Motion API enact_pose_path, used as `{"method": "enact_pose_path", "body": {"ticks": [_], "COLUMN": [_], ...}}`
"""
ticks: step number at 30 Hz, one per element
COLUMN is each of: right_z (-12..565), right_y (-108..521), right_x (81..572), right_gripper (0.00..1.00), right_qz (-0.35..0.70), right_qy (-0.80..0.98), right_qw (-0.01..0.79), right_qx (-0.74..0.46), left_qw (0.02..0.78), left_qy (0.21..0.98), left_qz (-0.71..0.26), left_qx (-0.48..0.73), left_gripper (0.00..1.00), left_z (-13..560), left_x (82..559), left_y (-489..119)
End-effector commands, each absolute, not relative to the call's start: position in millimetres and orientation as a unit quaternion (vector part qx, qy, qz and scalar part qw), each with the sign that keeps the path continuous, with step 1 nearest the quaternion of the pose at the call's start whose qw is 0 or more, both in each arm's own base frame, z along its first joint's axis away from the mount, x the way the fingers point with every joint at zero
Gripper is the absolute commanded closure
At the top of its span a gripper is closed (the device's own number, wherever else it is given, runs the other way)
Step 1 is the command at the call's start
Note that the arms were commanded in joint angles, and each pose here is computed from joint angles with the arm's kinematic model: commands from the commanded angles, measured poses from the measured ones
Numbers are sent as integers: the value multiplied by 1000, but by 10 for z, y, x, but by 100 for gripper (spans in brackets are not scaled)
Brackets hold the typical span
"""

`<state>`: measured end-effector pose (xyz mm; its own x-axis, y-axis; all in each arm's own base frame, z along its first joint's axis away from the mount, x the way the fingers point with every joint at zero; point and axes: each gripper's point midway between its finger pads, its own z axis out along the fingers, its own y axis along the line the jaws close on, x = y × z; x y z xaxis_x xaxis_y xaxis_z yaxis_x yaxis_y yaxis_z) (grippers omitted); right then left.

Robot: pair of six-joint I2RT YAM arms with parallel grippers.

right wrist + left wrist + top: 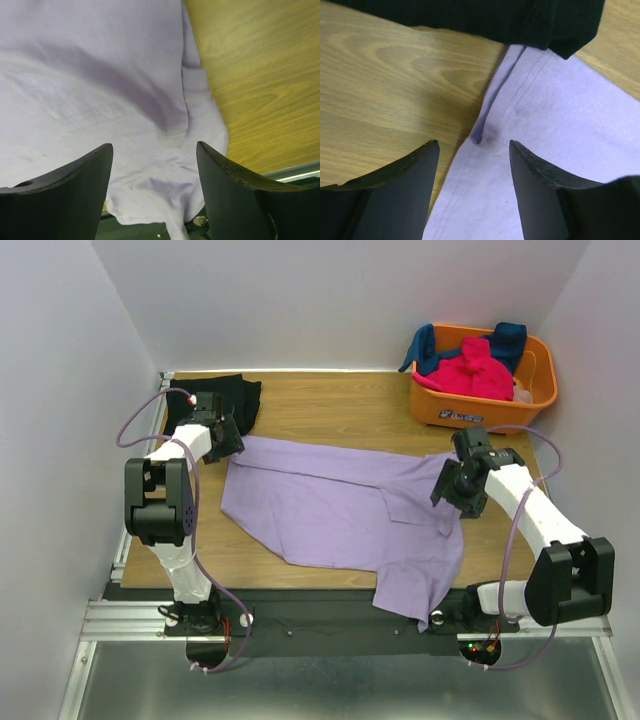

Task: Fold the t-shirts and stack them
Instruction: Fold the tshirt

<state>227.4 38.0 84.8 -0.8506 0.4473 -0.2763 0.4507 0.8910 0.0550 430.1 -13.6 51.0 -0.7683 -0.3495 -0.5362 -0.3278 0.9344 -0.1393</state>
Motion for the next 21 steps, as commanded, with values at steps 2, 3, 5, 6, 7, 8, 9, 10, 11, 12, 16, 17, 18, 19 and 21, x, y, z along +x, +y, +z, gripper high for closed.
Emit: {"method": "enact_pose_path", "body": {"ticks": [2,3,5,6,7,8,9,10,11,12,16,17,18,19,21], "right_z": [1253,1316,1280,1300,1293,1224,1208,1215,1147,1112,1016,998,997,952,960], "right_y": [191,160,78,45,12,-59,-86,-146,-162,-185,-241,-251,-346,-362,-385], "right_x": [2780,2892,3071,3162,3227,3329,3385,3498,3553,3607,3849,3891,3962,3992,4085], "right_gripper": [26,26,27,28,29,31,32,35,37,39,44,44,45,46,47], "right_qz": [-35,-37,-42,-41,-41,-45,-45,-45,-47,-47,-55,-57,-59,-60,-56], "right_qy": [943,940,937,934,932,930,928,923,924,923,917,915,908,908,902], "right_qw": [221,233,239,247,251,252,254,267,264,266,284,287,297,296,309], "right_qx": [245,248,251,255,258,264,267,273,274,275,276,277,289,292,297], "left_qw": [383,383,388,382,384,387,386,385,391,390,377,377,381,378,386], "left_qy": [904,903,901,903,903,900,900,899,895,894,892,890,886,886,882], "left_qz": [-26,-33,-51,-56,-63,-83,-90,-105,-116,-125,-167,-173,-180,-186,-192], "left_qx": [-188,-191,-187,-186,-185,-180,-180,-180,-179,-180,-186,-188,-192,-193,-191], "left_gripper": [28,28,28,28,28,28,28,28,28,28,28,28,28,28,28], "left_z": [1318,1315,1355,1297,1301,1317,1284,1275,1295,1281,1134,1119,1125,1087,1096], "left_x": [4656,4696,4792,4819,4854,4902,4942,4966,5025,5052,5166,5189,5230,5250,5314], "left_y": [-69,-93,-175,-211,-240,-327,-361,-422,-463,-494,-653,-670,-696,-729,-768]}}
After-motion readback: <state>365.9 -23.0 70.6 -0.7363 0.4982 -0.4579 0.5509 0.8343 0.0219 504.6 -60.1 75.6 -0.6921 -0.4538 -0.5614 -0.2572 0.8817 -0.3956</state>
